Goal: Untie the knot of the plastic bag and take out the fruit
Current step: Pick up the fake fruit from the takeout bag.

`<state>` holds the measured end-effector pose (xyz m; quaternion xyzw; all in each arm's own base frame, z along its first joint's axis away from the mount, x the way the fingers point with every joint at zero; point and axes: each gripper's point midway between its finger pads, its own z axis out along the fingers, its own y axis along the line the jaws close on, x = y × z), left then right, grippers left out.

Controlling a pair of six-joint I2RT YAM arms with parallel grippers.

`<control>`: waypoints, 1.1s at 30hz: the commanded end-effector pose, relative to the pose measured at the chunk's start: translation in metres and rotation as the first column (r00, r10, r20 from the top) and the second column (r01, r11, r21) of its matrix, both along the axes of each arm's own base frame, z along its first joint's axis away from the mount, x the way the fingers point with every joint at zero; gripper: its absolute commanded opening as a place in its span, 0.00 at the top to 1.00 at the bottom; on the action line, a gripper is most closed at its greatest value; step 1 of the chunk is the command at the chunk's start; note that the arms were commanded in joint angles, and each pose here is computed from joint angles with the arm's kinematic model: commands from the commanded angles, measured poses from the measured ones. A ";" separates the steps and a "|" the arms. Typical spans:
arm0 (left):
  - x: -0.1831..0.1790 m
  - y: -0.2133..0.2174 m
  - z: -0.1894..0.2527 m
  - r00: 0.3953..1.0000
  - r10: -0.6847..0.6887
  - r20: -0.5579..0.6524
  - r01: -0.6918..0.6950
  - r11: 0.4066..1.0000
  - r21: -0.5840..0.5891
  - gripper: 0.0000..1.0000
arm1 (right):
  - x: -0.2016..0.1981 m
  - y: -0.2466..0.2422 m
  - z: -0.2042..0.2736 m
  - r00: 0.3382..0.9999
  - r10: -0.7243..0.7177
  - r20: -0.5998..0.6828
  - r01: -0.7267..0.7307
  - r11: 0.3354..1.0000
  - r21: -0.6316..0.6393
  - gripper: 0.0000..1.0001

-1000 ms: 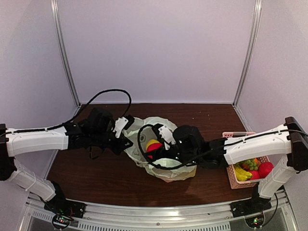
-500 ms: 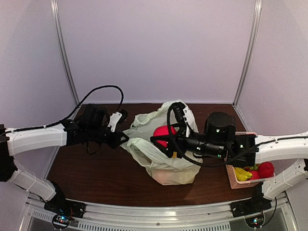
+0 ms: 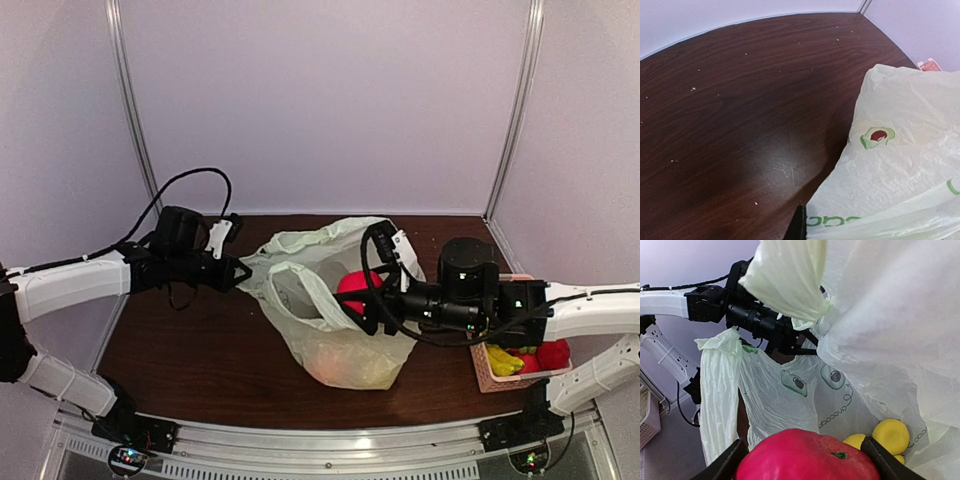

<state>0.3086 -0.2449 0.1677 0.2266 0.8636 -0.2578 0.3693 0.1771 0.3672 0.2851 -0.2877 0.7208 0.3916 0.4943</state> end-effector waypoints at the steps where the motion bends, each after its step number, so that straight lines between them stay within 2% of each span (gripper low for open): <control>1: 0.018 0.025 0.020 0.995 0.099 0.034 -0.097 0.994 -0.054 1.00 | 0.004 -0.015 -0.001 1.000 -0.019 0.004 0.019 1.000 -0.023 0.26; 4: 0.020 0.035 0.027 0.989 0.131 0.065 -0.128 0.991 -0.044 1.00 | -0.001 -0.014 -0.011 0.999 0.021 -0.030 -0.022 0.999 -0.029 0.26; 9: 0.020 0.040 0.032 0.985 0.144 0.096 -0.142 0.989 -0.027 1.00 | -0.017 0.002 -0.006 0.989 0.136 -0.054 -0.135 0.990 0.030 0.26; 16: 0.008 0.022 0.042 0.993 0.030 0.116 -0.018 0.995 -0.096 1.00 | -0.014 0.035 0.011 0.978 0.210 -0.022 -0.208 0.977 0.055 0.27; 21: 0.007 0.020 0.039 0.995 0.016 0.101 -0.006 0.996 -0.093 1.00 | -0.001 0.042 0.057 0.985 0.159 0.061 -0.166 0.975 0.145 0.28; 26: 0.010 0.026 0.040 0.993 0.049 0.106 -0.041 0.996 -0.074 1.00 | 0.006 0.023 0.096 0.990 0.065 0.127 -0.091 0.973 0.214 0.29; 30: 0.010 0.029 0.042 0.991 0.065 0.114 -0.057 0.996 -0.069 1.00 | 0.021 -0.015 0.106 0.987 -0.101 0.125 0.075 0.978 0.196 0.29; 33: 0.011 0.029 0.041 0.991 0.069 0.113 -0.062 0.996 -0.065 1.00 | 0.035 -0.059 0.106 0.956 -0.271 0.117 0.251 0.955 0.161 0.29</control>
